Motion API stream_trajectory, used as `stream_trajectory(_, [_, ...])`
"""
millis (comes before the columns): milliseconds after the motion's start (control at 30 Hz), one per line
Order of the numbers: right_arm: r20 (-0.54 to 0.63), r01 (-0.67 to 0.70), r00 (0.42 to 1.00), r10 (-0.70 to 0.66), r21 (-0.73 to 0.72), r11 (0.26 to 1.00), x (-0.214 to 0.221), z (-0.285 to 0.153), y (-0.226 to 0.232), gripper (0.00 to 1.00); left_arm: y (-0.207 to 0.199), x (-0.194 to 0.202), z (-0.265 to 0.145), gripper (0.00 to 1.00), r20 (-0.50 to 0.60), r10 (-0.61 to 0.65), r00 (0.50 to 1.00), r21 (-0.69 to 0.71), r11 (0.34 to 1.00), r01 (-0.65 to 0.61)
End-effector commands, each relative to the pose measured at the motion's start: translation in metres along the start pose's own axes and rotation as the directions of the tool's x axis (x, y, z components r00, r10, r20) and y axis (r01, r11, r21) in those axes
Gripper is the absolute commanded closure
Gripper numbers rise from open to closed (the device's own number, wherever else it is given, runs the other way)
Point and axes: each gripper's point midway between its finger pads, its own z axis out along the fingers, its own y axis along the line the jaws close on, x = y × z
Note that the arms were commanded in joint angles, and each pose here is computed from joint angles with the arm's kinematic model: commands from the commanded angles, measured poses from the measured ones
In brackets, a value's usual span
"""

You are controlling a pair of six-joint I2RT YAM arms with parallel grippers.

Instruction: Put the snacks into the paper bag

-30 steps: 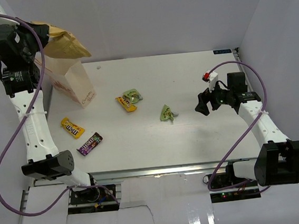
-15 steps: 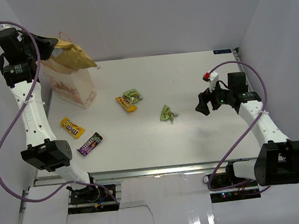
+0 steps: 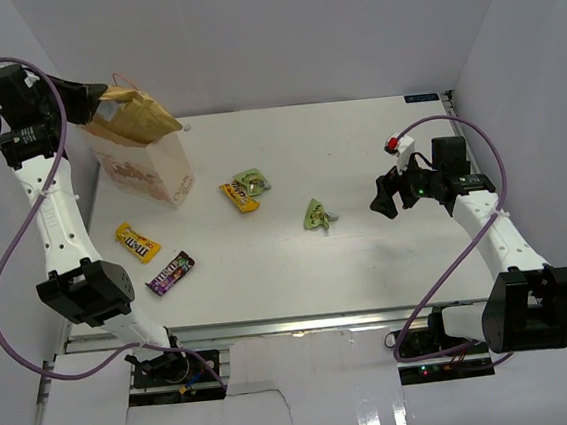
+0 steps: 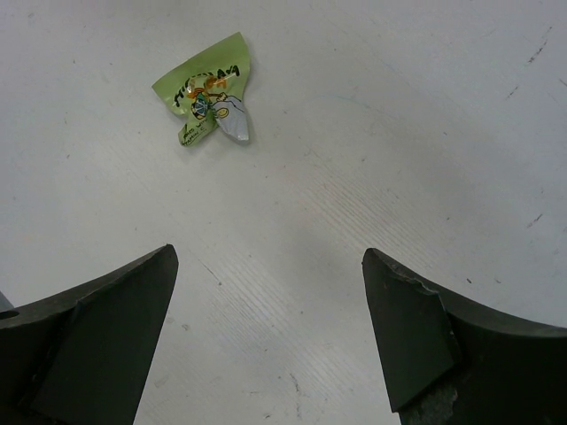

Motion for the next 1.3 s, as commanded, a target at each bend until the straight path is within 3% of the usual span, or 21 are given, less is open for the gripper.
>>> stream_trajectory(0, [0.027,0.003,1.000,-0.003,-0.013,1.000,-0.003,0.002,0.000,0.10,-0.012,-0.002,-0.015,1.00,0.014,-0.034,0.999,0.034,0.999,0.033])
stream_trajectory(200, [0.029,0.001,1.000,0.000,-0.016,1.000,-0.002,0.003,0.002,0.09,-0.005,-0.011,-0.023,1.00,0.091,-0.111,0.990,0.017,0.994,0.110])
stream_trajectory(500, [0.035,0.002,0.999,-0.002,-0.015,1.000,-0.003,0.002,0.003,0.09,0.028,-0.005,-0.011,0.96,0.084,-0.181,0.980,-0.018,0.983,0.183])
stream_trajectory(600, [0.034,-0.002,0.999,0.003,-0.022,1.000,-0.002,0.002,0.004,0.10,0.032,-0.007,-0.001,0.76,0.056,-0.184,0.981,0.002,0.983,0.184])
stream_trajectory(633, [0.039,0.001,0.999,0.000,-0.029,1.000,-0.003,0.002,0.005,0.10,0.030,-0.009,0.001,0.59,0.042,-0.182,0.982,0.017,0.983,0.181])
stream_trajectory(733, [0.045,0.009,0.999,-0.006,-0.052,0.999,-0.003,0.002,0.010,0.09,0.020,-0.022,0.008,0.39,0.033,-0.154,0.987,0.057,0.987,0.152])
stream_trajectory(767, [0.048,0.019,0.999,-0.016,-0.062,0.998,-0.004,0.003,0.011,0.09,0.015,-0.026,0.010,0.29,0.035,-0.130,0.991,0.070,0.989,0.127])
stream_trajectory(867, [0.035,0.050,0.998,-0.047,-0.104,0.993,-0.003,0.007,0.020,0.09,-0.014,-0.045,0.010,0.16,0.052,-0.034,0.998,0.149,0.988,0.026])
stream_trajectory(900, [0.030,0.058,0.998,-0.055,-0.116,0.992,-0.003,0.009,0.022,0.09,-0.039,-0.053,0.000,0.15,0.079,0.015,0.997,0.205,0.978,-0.031])
stream_trajectory(1067, [-0.079,0.061,0.994,-0.081,-0.226,0.972,0.014,0.034,0.045,0.09,-0.076,-0.053,-0.017,0.13,0.113,0.217,0.970,0.333,0.911,-0.242])
stream_trajectory(1167, [-0.167,0.024,0.984,-0.056,-0.187,0.982,0.017,0.060,0.042,0.07,-0.084,-0.034,-0.039,0.13,0.135,0.365,0.921,0.362,0.847,-0.388])
stream_trajectory(1200, [-0.206,-0.045,0.978,0.017,-0.129,0.991,0.019,0.066,0.037,0.07,-0.085,-0.023,-0.046,0.13,0.146,0.448,0.882,0.371,0.802,-0.468])
stream_trajectory(1267, [-0.211,-0.100,0.975,0.076,-0.105,0.989,0.009,0.086,0.036,0.06,-0.082,0.001,-0.063,0.13,0.124,0.506,0.853,0.357,0.780,-0.514])
